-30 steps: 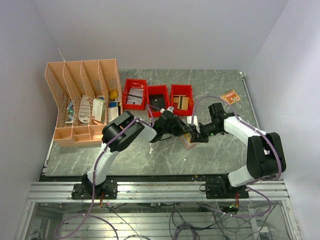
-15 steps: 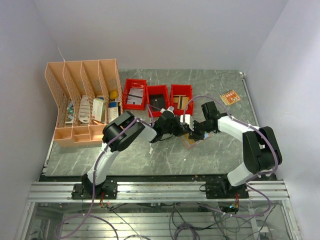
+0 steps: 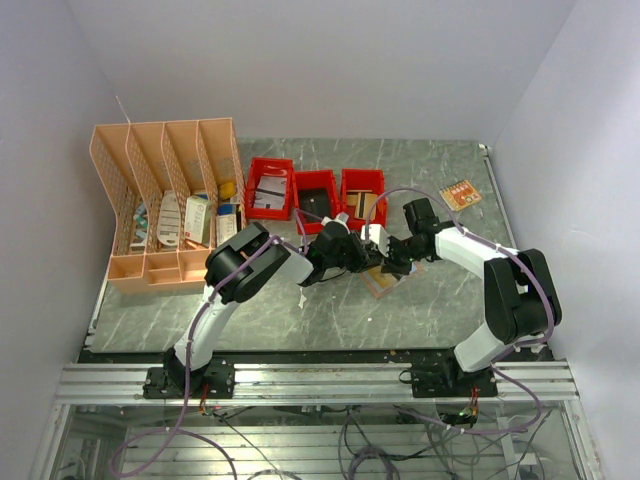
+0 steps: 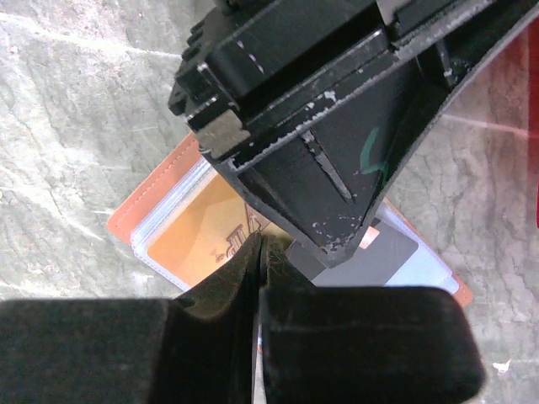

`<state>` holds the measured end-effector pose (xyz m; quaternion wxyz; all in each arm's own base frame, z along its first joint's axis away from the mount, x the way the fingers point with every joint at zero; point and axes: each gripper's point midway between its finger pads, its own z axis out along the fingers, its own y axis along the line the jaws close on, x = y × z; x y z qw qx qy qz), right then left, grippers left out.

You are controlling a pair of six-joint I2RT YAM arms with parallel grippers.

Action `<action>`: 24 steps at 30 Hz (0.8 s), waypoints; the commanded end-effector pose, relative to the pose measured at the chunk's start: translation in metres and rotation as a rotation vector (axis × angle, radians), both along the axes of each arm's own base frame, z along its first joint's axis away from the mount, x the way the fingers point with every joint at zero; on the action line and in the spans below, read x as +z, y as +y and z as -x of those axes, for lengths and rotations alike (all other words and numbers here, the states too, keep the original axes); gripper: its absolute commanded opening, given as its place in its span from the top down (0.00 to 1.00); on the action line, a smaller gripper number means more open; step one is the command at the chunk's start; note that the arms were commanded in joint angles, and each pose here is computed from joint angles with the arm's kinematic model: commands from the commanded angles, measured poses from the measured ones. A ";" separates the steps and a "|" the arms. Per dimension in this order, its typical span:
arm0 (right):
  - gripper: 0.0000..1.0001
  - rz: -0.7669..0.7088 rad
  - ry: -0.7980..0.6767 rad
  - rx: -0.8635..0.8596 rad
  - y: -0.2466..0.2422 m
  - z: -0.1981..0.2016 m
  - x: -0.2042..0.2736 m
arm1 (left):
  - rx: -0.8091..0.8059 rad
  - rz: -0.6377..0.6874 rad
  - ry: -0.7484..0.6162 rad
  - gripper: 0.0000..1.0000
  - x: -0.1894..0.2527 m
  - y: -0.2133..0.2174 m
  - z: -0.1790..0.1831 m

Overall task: Put the credit cards into the card holder
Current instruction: Insert the credit card into the card holder.

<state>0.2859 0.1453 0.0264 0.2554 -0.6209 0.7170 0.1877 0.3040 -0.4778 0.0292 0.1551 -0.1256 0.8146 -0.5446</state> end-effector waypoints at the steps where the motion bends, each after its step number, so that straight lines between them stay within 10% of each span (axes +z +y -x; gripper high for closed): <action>1: 1.00 0.084 0.004 -0.055 -0.022 -0.007 -0.009 | -0.017 -0.071 0.041 0.72 -0.034 0.013 0.009; 24: 1.00 0.077 0.004 -0.212 -0.032 -0.029 -0.012 | -0.012 -0.078 -0.015 0.58 -0.015 0.019 0.002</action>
